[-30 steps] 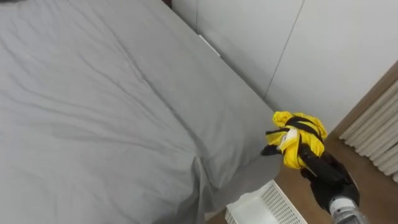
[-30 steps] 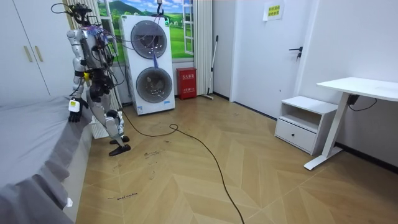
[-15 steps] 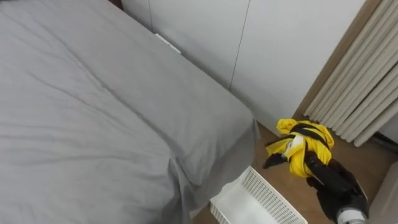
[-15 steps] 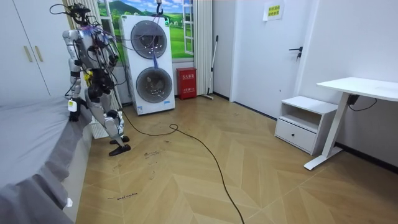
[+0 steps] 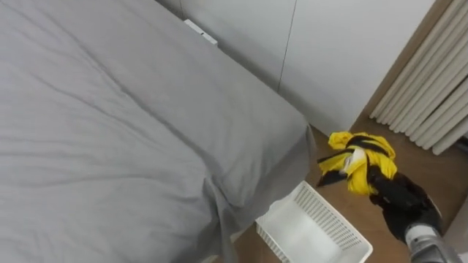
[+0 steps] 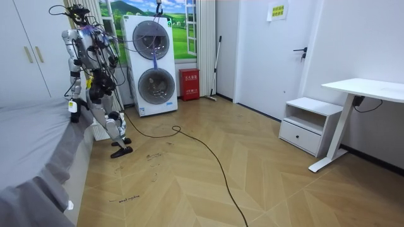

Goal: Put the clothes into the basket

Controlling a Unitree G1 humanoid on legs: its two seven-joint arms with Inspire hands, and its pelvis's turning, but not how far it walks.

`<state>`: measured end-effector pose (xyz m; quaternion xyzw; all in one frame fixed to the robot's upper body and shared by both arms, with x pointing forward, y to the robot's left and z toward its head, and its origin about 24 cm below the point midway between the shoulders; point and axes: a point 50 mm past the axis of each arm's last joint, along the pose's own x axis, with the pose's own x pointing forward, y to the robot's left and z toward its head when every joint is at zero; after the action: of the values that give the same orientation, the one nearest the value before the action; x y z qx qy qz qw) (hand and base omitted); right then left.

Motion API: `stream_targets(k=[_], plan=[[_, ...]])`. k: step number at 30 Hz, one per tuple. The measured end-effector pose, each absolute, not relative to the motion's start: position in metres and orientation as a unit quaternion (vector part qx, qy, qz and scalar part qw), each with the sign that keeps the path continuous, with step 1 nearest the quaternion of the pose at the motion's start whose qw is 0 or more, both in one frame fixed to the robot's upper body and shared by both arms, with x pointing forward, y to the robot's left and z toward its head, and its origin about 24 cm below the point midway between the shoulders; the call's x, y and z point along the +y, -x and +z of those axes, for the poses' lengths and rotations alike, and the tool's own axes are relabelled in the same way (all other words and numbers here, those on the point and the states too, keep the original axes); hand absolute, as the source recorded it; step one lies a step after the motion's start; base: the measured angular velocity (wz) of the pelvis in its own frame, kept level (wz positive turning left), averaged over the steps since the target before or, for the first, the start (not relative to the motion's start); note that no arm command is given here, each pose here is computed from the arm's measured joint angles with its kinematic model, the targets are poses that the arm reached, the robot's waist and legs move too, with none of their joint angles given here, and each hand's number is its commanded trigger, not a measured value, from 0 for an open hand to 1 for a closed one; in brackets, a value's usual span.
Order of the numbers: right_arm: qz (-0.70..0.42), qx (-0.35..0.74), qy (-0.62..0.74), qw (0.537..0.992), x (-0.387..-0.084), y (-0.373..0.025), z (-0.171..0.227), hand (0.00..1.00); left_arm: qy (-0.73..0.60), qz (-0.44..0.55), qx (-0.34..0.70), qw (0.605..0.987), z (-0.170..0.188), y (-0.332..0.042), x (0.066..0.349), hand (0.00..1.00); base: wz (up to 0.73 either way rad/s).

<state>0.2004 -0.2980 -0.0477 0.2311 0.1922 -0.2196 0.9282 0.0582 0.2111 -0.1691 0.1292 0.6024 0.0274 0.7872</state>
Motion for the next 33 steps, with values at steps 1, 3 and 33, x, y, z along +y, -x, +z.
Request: stream_targets(k=[1,3,33], plan=[[-0.221,0.191,-0.228,0.929,-0.301,-0.207,-0.046,0.76,-0.126,0.027,0.600,0.789,-0.169,-0.059,0.211,0.00,0.10],[-0.222,0.189,-0.230,0.928,-0.303,-0.215,-0.044,0.53,-0.125,0.027,0.596,0.793,-0.168,-0.063,0.213,0.00,0.10],[-0.226,0.215,-0.237,0.920,-0.292,-0.219,-0.058,0.00,-0.118,0.007,0.582,0.805,-0.166,-0.079,0.207,0.00,0.03]])
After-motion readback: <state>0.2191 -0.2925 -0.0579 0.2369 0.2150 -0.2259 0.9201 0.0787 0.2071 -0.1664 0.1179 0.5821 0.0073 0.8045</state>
